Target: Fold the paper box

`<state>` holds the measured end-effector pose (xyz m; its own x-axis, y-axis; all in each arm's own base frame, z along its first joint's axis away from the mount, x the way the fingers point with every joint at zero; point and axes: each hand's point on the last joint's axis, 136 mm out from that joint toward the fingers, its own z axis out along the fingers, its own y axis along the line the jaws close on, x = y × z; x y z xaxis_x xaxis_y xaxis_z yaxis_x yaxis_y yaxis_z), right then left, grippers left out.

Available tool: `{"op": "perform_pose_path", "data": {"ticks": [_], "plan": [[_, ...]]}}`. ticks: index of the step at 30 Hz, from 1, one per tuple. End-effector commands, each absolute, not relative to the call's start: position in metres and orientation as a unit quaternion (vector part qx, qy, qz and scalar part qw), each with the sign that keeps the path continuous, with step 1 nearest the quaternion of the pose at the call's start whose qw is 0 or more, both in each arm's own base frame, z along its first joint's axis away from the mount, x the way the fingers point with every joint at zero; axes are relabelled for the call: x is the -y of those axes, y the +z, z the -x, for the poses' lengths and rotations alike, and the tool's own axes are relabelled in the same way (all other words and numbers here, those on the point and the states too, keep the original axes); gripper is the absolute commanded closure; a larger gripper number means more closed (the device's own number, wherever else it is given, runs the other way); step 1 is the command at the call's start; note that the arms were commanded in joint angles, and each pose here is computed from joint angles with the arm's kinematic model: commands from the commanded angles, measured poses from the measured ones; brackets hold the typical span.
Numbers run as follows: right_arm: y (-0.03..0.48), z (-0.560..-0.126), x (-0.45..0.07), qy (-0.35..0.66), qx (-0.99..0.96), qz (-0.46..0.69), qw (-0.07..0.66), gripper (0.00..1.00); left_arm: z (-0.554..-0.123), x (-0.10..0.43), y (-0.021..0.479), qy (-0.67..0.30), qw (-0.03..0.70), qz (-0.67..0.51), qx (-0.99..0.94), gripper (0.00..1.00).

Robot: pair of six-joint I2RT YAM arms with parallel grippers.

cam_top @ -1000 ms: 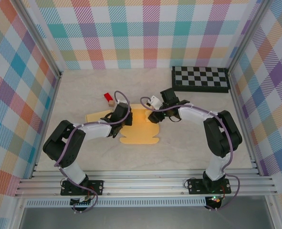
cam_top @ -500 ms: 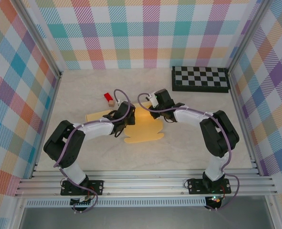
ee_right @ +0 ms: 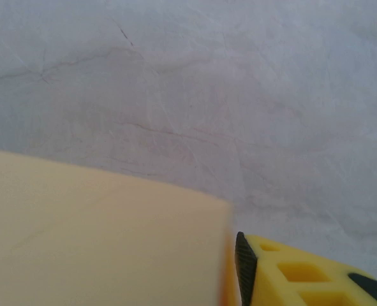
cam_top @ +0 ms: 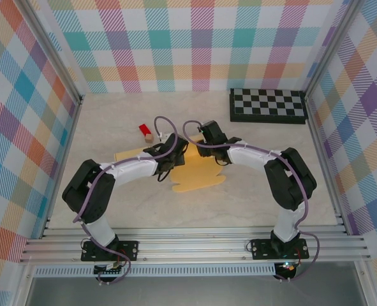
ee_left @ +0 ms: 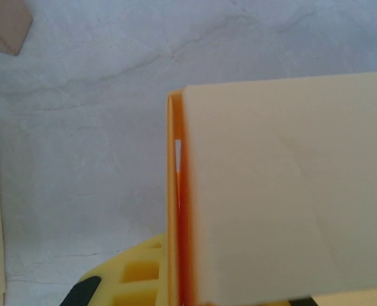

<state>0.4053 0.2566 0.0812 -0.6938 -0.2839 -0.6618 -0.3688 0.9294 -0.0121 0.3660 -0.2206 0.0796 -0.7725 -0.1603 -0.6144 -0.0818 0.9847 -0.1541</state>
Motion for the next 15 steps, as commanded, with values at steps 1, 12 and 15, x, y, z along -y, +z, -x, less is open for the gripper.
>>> {"op": "perform_pose_path", "data": {"ticks": [1, 12, 15], "plan": [[0.082, -0.391, -0.257, 0.11, -0.922, 0.186, 0.323, 0.49, -0.365, 0.213, 0.078, -0.027, 0.324, 0.076, -0.943, 1.0], [0.116, -0.339, -0.267, 0.225, -0.877, 0.278, 0.321, 0.41, -0.365, 0.209, 0.062, 0.002, 0.306, 0.072, -0.949, 1.0], [0.127, -0.339, -0.255, 0.216, -0.875, 0.266, 0.342, 0.4, -0.365, 0.209, 0.061, 0.005, 0.304, 0.071, -0.95, 1.0]]}}
